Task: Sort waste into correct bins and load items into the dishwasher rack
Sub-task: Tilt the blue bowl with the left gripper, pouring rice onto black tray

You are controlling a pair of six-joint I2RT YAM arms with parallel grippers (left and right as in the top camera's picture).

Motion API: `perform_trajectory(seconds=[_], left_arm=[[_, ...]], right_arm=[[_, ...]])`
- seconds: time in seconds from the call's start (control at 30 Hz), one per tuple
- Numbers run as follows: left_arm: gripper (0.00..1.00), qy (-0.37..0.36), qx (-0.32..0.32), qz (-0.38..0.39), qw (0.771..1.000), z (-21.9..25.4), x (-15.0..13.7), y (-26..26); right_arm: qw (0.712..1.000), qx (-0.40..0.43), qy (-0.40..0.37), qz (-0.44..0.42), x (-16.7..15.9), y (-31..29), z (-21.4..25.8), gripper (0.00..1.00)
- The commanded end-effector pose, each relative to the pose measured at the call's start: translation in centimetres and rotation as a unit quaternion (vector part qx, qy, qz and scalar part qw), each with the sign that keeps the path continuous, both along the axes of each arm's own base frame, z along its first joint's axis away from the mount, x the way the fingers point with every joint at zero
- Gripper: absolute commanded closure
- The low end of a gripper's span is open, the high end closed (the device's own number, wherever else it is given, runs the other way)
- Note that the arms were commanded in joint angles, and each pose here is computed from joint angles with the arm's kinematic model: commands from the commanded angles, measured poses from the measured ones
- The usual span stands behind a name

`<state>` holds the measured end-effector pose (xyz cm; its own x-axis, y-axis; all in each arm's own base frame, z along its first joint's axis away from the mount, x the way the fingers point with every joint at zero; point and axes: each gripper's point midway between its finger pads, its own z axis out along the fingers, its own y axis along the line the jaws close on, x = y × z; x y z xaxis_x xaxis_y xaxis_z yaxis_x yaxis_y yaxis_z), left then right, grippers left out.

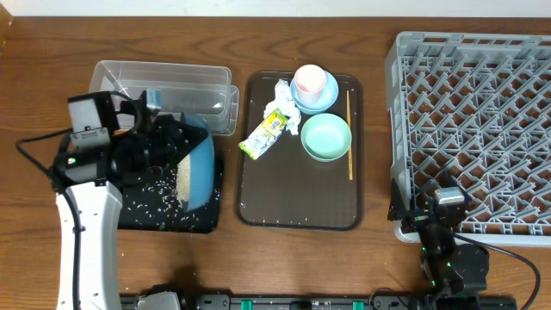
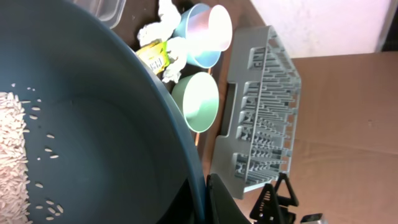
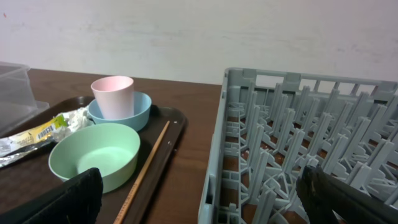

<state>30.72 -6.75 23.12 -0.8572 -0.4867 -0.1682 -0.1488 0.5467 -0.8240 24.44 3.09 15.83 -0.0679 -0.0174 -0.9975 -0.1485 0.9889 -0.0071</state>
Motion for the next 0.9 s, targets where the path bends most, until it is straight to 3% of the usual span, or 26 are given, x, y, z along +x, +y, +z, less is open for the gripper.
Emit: perform_trajectory(seconds=[0.0,0.3,0.87], left_arm=[[0.94,-0.019,-0.036,-0.015,0.999,1.0,-0.4,-0.1],[0.94,-0.009,-0.074,0.01,0.997,-0.1,-1.0,1.7],[0.94,-0.055,-0.183,0.046,0.981,1.8,-2.0,5.3]], right_arm=[[1.0,-0.007,0.0,0.008,-0.1,0.3,-0.1,0.01],[1.0,-0.007,0.0,0.008,-0.1,0.3,-0.1,0.01],[1.0,-0.007,0.0,0.008,-0.1,0.3,-0.1,0.01]])
